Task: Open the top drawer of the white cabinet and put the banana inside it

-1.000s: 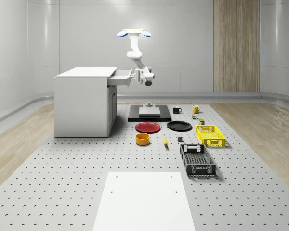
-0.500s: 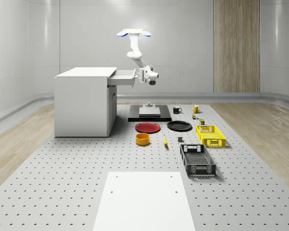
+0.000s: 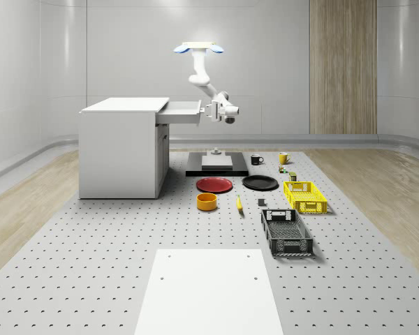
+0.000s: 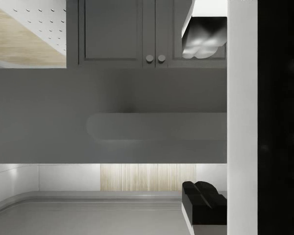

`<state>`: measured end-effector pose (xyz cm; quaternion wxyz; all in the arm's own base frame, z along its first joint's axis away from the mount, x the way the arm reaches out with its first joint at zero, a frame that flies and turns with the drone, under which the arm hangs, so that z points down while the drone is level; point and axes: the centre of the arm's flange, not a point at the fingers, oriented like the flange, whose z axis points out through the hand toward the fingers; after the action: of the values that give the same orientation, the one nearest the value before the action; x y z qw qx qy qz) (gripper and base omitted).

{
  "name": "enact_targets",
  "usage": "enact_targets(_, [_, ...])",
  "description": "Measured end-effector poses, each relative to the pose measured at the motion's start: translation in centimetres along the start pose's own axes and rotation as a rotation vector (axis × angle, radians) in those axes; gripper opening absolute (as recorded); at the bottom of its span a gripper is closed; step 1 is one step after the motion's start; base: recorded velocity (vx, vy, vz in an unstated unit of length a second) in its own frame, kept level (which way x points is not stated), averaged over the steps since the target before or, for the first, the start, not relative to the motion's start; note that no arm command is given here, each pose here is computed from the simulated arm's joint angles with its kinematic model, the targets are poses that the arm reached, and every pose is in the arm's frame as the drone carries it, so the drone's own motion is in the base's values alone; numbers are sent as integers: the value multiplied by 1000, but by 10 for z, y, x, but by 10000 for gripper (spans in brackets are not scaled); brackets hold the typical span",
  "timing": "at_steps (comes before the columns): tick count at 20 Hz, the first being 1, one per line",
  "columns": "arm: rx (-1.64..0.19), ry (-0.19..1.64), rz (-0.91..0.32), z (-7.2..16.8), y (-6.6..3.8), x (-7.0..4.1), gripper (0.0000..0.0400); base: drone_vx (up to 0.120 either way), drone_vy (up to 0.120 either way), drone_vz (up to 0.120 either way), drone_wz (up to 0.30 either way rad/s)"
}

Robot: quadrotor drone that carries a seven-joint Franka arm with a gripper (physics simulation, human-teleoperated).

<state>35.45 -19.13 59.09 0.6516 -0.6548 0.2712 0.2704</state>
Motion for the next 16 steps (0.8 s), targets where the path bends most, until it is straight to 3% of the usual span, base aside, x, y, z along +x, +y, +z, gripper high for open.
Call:
enact_targets(3, [1, -1, -1, -3, 0, 0, 390, 27, 120, 0, 0])
enact_targets(16, [2, -2, -2, -6, 0, 0, 400, 120, 120, 0, 0])
